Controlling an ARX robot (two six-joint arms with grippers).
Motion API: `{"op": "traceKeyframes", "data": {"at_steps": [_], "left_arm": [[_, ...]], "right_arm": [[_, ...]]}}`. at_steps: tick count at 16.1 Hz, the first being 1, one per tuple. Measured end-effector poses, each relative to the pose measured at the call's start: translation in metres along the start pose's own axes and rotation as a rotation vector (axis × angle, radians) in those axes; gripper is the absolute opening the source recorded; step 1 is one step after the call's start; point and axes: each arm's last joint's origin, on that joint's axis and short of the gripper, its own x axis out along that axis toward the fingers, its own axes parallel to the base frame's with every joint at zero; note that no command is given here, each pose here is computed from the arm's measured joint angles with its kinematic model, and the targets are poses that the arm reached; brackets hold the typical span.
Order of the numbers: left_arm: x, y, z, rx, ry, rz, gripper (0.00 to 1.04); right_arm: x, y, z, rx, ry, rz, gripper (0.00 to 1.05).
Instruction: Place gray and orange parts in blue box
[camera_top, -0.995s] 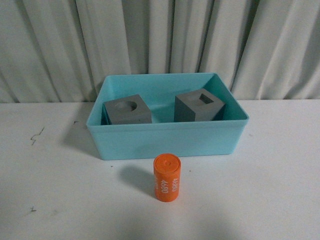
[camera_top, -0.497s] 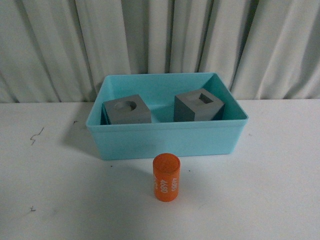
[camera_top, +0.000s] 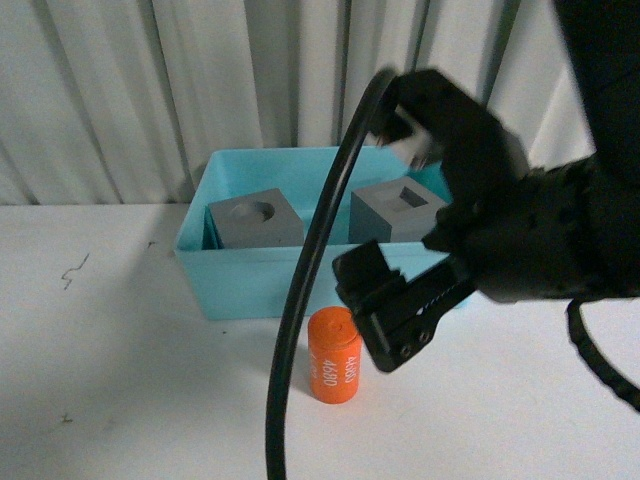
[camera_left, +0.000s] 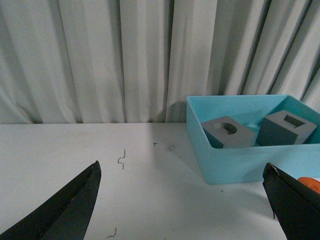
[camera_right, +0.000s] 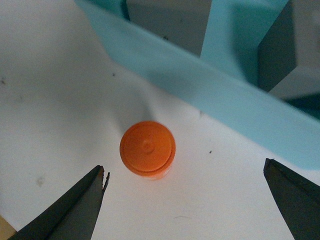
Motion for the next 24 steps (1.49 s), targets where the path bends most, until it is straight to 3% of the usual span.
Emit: {"op": "traceKeyframes", "data": {"at_steps": [1,12,16,17,20,24], "left_arm": [[0.0,0.0,0.0,0.0,0.0,0.0,0.98],[0.0,0.0,0.0,0.0,0.0,0.0,0.98],[0.0,0.0,0.0,0.0,0.0,0.0,0.98],[0.0,0.0,0.0,0.0,0.0,0.0,0.98],[0.0,0.0,0.0,0.0,0.0,0.0,0.98],[0.0,0.0,0.0,0.0,0.0,0.0,0.98]], "right_arm": [[0.028,0.008,-0.014,-0.01,0.082,-0.002,0.98],[0.086,0.038,-0.013,-0.077,0.175,-0.026,0.98],[0.09,0.039,-0.012,-0.054,0.178,-0.041,0.53],[0.089,0.039,-0.011,-0.045,0.171,-0.043,0.48],[0.056,0.036,0.009,0.013,0.061,-0.014,0.48],[-0.003,-0.002,0.08,0.069,-0.244,-0.089,0.48]]}}
